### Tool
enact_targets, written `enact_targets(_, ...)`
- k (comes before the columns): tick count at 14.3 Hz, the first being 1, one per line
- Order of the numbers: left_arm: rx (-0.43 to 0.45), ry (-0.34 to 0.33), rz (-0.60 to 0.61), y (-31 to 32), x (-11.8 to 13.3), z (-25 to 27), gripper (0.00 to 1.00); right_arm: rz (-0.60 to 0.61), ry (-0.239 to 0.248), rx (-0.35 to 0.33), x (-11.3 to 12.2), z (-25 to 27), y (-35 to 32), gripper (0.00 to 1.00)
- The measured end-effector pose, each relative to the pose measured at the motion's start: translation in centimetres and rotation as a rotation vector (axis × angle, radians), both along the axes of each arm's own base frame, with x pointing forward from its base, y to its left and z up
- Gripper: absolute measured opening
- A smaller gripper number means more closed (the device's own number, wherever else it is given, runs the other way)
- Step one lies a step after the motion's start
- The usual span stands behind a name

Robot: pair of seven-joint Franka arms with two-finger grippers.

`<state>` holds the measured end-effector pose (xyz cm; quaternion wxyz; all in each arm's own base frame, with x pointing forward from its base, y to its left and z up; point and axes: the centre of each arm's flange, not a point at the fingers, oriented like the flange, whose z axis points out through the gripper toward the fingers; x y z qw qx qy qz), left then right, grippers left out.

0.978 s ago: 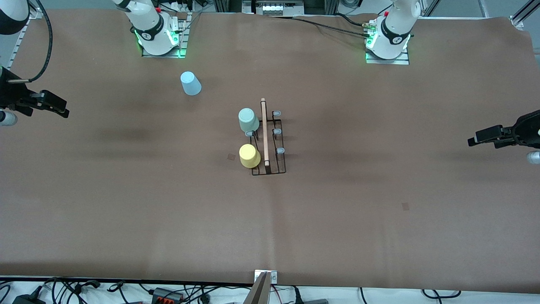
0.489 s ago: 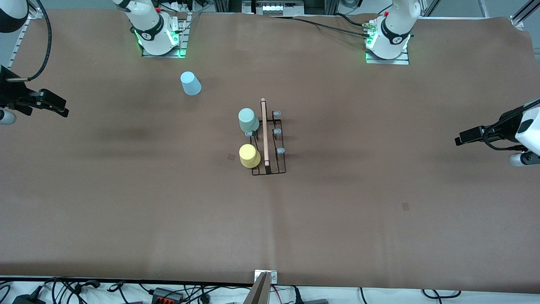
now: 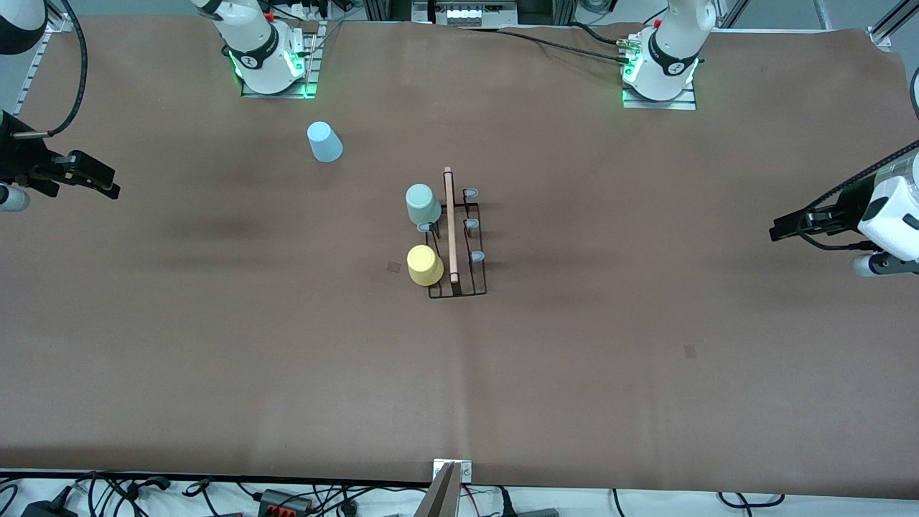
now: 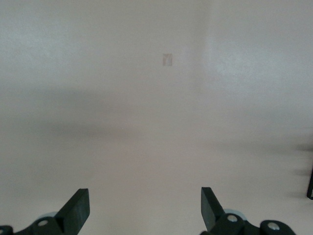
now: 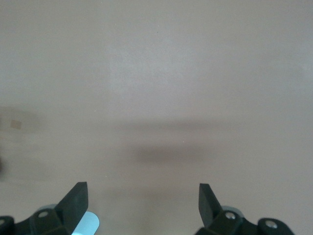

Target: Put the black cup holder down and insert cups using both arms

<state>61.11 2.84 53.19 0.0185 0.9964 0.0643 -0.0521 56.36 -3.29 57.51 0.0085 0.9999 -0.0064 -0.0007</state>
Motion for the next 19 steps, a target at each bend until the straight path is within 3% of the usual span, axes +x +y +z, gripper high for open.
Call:
enact_targets(8,0.031,-0.040,-0.016,-0.4,0.1,1.4,1.00,0.037,0.005,0.000,-0.1,0.0,-0.2,1.00)
enact_targets(12,0.036,-0.028,-0.032,-2.5,-1.3,3.3,1.00,0.037,0.005,0.000,-0.1,0.0,-0.2,1.00)
enact_targets(19,0.040,-0.040,-0.031,-2.4,-1.2,3.5,1.00,0.032,0.010,0.001,-0.1,0.0,-0.2,1.00)
